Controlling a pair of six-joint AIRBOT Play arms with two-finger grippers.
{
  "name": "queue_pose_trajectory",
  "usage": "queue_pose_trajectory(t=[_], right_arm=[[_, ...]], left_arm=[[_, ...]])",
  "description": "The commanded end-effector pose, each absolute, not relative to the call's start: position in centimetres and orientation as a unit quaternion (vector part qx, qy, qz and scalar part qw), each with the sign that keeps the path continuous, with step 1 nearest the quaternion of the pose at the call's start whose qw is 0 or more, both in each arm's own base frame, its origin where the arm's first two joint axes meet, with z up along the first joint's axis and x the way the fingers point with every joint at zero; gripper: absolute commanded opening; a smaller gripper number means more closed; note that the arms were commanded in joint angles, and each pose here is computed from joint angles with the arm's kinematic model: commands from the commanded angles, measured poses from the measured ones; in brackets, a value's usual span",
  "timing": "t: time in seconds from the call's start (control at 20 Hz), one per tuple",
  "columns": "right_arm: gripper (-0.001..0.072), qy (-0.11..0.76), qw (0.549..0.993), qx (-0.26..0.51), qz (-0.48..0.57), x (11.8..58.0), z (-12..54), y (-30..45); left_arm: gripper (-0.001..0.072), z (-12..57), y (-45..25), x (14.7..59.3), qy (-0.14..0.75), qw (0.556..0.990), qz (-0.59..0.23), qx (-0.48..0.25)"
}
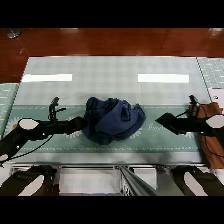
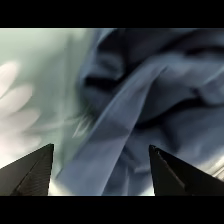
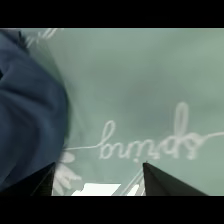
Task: Fold the shirts.
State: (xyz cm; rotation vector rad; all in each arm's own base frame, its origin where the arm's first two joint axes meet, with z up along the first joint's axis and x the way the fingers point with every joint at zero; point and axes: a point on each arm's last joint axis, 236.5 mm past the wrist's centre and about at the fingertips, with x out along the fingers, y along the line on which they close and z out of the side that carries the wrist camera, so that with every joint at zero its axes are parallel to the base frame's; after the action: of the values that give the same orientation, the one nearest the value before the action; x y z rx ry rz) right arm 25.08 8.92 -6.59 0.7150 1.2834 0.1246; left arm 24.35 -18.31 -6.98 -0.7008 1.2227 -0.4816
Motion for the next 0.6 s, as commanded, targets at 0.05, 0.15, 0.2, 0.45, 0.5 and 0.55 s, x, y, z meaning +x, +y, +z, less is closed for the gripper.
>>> queue_pose_trajectory(t=[0.05,0.15,0.2,0.45,0.5,0.55], right_arm=[[0.0621,0.615,0.706,0.34,0.088,24.4,-8.5,13.0],[0.0621,0.616,0.698,0.353,0.09,24.7,-8.9,14.2],[0.0621,0.616,0.695,0.358,0.091,24.8,-9.2,14.9],[0.0621,0.637,0.677,0.348,0.12,26.6,-10.0,18.7],[0.0621,0.64,0.674,0.348,0.123,27.2,-10.1,19.2],[0.062,0.641,0.671,0.352,0.123,28.0,-10.1,19.6]], left_arm=[[0.0451,-6.9,-20.6,26.9,0.548,0.735,-0.248,-0.313],[0.0022,-6.0,-21.8,27.4,0.55,0.726,-0.292,-0.291],[0.0022,-5.4,-22.2,27.7,0.548,0.724,-0.306,-0.287],[0.0022,-3.8,-22.7,28.6,0.537,0.727,-0.326,-0.277],[0.0022,-3.7,-22.7,28.4,0.538,0.725,-0.328,-0.276],[0.0022,-3.7,-22.8,28.3,0.54,0.724,-0.331,-0.275]])
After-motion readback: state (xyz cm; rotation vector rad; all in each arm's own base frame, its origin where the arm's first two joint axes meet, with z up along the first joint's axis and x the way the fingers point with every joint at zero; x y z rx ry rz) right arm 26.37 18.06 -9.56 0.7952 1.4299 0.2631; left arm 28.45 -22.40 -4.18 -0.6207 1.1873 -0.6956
